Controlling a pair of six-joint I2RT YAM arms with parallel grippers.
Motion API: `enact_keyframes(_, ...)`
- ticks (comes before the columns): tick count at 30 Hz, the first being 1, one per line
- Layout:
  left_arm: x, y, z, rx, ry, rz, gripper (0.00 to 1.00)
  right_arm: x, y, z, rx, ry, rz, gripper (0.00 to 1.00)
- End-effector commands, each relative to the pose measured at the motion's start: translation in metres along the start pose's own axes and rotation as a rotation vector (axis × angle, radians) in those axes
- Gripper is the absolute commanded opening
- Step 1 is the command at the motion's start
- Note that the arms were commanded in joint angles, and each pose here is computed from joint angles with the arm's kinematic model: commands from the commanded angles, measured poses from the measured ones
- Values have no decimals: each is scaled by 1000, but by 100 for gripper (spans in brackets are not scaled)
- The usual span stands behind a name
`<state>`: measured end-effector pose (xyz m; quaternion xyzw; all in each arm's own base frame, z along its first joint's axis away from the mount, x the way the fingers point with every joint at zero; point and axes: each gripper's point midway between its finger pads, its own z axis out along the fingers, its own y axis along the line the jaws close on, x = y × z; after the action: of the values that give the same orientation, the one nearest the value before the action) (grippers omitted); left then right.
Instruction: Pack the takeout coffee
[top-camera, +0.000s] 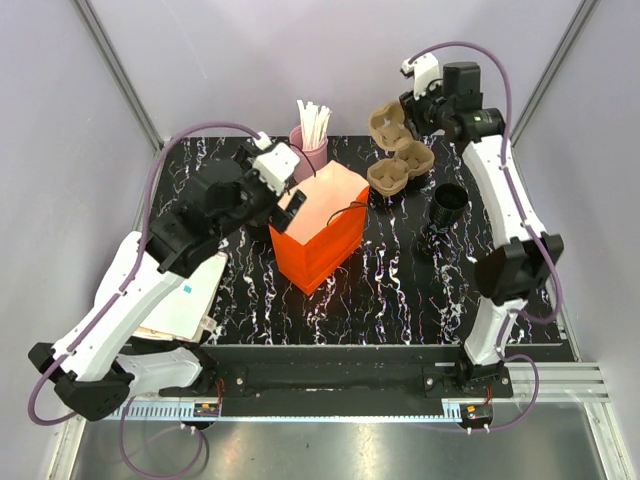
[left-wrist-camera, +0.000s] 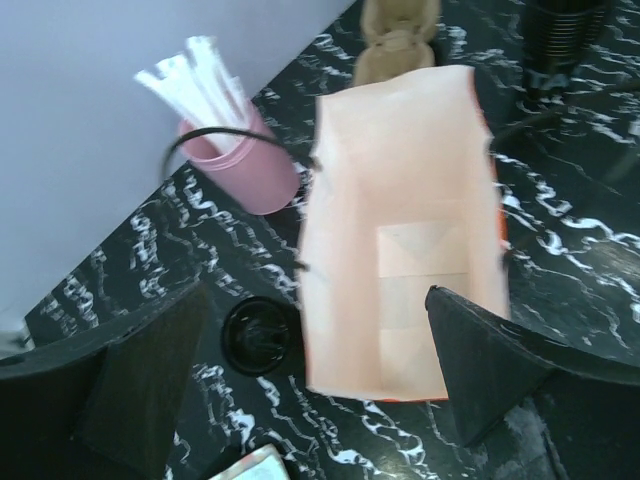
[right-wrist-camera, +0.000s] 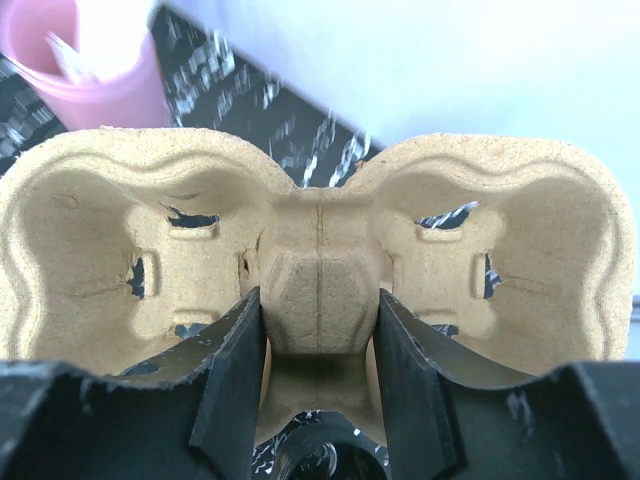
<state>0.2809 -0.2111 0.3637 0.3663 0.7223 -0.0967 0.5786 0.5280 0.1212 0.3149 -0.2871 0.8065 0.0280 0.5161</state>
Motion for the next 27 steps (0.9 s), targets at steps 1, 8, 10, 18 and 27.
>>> enact_keyframes(1,-35,50,-12,-143,-106,-20,99,-61,20,-70,39,-143,-46,49)
enact_keyframes(8,-41,98,0,-155,-121,-64,99,-85,72,-109,23,-182,-130,50)
enact_keyframes(10,-40,98,9,-112,-120,-75,99,-86,85,-113,14,-176,-155,50)
enact_keyframes(18,-31,96,40,6,-104,-105,99,-88,156,-104,-42,-137,-275,50)
enact_keyframes(27,-16,97,64,35,-77,-135,99,-58,197,-83,-53,-28,-354,50)
